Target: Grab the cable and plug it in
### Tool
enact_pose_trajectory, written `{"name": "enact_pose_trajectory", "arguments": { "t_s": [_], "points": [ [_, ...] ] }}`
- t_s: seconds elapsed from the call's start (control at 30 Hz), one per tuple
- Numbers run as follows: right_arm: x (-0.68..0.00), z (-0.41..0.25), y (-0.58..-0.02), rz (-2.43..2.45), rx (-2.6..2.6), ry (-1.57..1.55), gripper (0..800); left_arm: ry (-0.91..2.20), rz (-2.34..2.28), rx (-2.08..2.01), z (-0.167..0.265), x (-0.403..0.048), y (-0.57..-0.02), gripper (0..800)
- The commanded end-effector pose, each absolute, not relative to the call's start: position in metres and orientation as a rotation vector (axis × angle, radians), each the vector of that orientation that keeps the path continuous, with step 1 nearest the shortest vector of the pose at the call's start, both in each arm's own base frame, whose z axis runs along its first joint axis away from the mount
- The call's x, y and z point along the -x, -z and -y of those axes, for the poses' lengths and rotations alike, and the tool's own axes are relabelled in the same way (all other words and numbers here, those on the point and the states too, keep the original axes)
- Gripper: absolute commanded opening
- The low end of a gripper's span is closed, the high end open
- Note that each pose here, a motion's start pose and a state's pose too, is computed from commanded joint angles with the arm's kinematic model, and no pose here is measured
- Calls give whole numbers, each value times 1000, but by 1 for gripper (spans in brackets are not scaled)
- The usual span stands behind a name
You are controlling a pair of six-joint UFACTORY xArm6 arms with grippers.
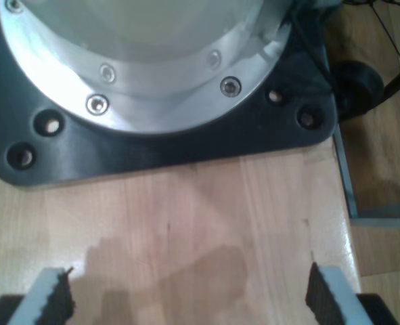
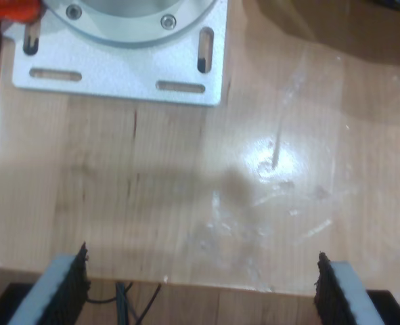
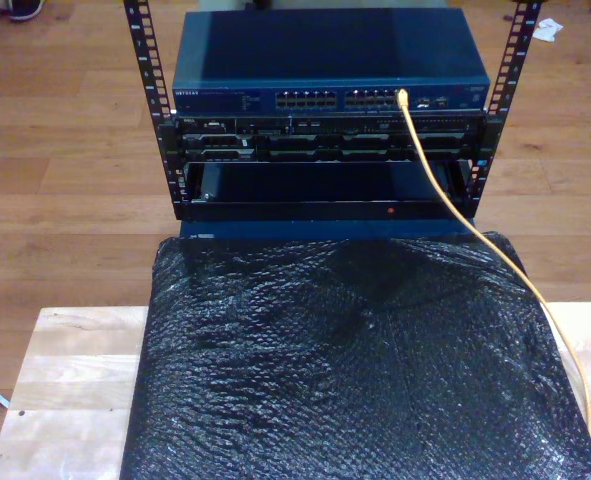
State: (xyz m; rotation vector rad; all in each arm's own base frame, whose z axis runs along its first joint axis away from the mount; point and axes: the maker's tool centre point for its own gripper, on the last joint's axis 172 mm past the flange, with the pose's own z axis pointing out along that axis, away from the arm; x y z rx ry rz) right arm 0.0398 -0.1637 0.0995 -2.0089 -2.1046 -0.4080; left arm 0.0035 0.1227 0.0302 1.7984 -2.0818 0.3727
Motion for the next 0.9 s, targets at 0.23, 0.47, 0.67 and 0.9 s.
{"name": "enact_pose_trajectory", "arguments": {
  "t_s": [0.23, 0.47, 0.67, 0.9],
  "points": [
    [-37, 159, -74, 2114, 2038, 376, 793, -373, 2082, -1798, -123, -4, -30, 800],
    [-35, 158, -52, 2128, 2074, 334, 793, -373, 2082, -1798, -123, -4, -30, 800],
    [-34, 151, -40, 2130, 2068, 332, 792, -373, 2080, -1800, -123, -3, -30, 800],
    [-33, 149, -30, 2138, 2053, 333, 793, -373, 2082, -1798, -123, -4, -30, 800]
  ]
}}
